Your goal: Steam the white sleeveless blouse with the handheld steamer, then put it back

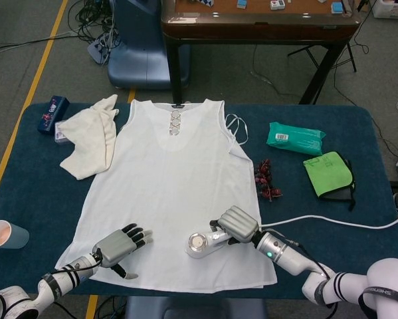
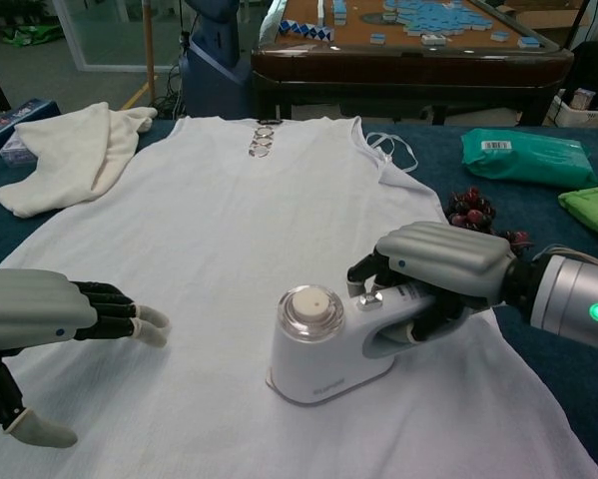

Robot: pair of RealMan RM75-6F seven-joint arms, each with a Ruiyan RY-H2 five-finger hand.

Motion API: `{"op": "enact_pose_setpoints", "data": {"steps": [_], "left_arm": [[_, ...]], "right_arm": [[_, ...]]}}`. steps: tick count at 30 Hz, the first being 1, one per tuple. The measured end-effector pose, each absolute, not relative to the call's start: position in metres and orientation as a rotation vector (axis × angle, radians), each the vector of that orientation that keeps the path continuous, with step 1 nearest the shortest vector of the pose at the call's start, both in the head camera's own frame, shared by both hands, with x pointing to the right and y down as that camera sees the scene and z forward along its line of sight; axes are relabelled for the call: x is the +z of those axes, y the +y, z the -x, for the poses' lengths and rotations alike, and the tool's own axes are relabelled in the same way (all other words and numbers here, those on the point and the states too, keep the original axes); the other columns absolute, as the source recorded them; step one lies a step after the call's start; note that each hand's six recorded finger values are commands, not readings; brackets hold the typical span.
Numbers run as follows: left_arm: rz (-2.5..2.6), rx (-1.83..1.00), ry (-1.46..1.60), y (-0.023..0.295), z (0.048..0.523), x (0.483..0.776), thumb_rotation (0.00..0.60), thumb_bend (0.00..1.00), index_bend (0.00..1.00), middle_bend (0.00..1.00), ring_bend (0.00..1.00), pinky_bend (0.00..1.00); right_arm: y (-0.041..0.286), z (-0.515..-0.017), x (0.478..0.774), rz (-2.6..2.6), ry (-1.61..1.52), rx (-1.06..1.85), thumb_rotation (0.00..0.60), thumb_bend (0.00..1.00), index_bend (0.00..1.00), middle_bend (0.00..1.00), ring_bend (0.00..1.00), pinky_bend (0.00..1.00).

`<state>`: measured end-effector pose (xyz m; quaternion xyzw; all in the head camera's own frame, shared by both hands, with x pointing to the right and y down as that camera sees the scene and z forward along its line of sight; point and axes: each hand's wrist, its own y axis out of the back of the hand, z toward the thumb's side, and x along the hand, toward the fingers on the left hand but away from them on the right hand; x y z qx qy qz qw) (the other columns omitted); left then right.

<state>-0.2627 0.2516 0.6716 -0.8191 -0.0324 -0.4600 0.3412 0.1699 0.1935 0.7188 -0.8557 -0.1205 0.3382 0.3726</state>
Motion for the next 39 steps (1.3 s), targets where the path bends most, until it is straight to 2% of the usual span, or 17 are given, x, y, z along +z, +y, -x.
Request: {"op": "enact_pose_setpoints", "data": {"steps": [9,28,39], "left_arm": [[2.127,-1.194,-0.080,0.251,0.264,0.669,0.266,0.14,0.04,0.00,0.00,0.00],[2.118,-1.195,-0.075,0.249,0.266,0.663,0.266,0.14,0.04,0.00,0.00,0.00],[2.117,-1.189,-0.084,0.250,0.264,0.661,0.269,0.14,0.04,0.00,0.00,0.00]], "right_arm": [[0.178,-0.188,0.724,2.156,-0.380,0.910,0.600,0.62,0.91,0.86,0.85,0.73],[0.201,-0.129,0.715,2.224,-0.319,0.712,0.600,0.62,0.91,0.86,0.85,0.73],[0.194,-0.144,0.723,2.174,-0.336,0.746,0.600,0.62,0.91,0.86,0.85,0.73]]}}
